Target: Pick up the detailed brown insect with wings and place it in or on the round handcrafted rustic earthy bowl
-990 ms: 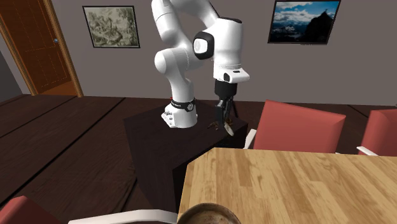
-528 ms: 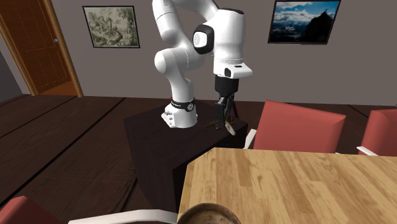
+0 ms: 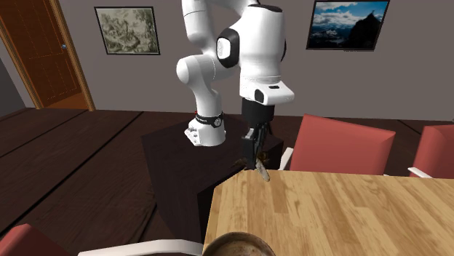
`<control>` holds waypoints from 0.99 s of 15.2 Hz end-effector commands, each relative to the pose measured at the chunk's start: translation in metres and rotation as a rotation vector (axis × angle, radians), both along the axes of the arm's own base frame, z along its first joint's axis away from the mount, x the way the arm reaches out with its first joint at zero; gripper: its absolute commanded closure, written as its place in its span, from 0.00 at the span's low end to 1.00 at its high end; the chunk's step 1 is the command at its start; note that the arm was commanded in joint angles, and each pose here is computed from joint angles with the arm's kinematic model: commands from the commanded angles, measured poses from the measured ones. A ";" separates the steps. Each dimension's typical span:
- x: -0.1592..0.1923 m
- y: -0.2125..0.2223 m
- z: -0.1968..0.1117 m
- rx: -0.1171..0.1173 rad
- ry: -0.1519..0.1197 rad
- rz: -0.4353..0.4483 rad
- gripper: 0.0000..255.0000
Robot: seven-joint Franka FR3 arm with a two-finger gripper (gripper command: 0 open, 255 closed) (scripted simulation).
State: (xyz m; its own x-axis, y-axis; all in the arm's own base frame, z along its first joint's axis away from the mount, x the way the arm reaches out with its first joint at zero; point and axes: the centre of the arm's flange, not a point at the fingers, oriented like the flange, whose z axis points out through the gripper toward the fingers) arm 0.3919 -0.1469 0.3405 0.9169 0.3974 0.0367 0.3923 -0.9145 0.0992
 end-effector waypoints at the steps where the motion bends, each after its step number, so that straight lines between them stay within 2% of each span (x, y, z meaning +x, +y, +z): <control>1: 0.014 -0.020 -0.001 -0.001 0.001 0.001 1.00; 14: 0.126 -0.162 -0.001 -0.001 0.001 0.001 1.00; 15: 0.126 -0.162 -0.006 -0.001 0.001 0.001 1.00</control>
State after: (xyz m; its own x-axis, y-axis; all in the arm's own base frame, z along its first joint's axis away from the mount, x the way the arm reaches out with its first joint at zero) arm 0.5112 -0.3024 0.3372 0.9173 0.3965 0.0353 0.3915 -0.9147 0.1001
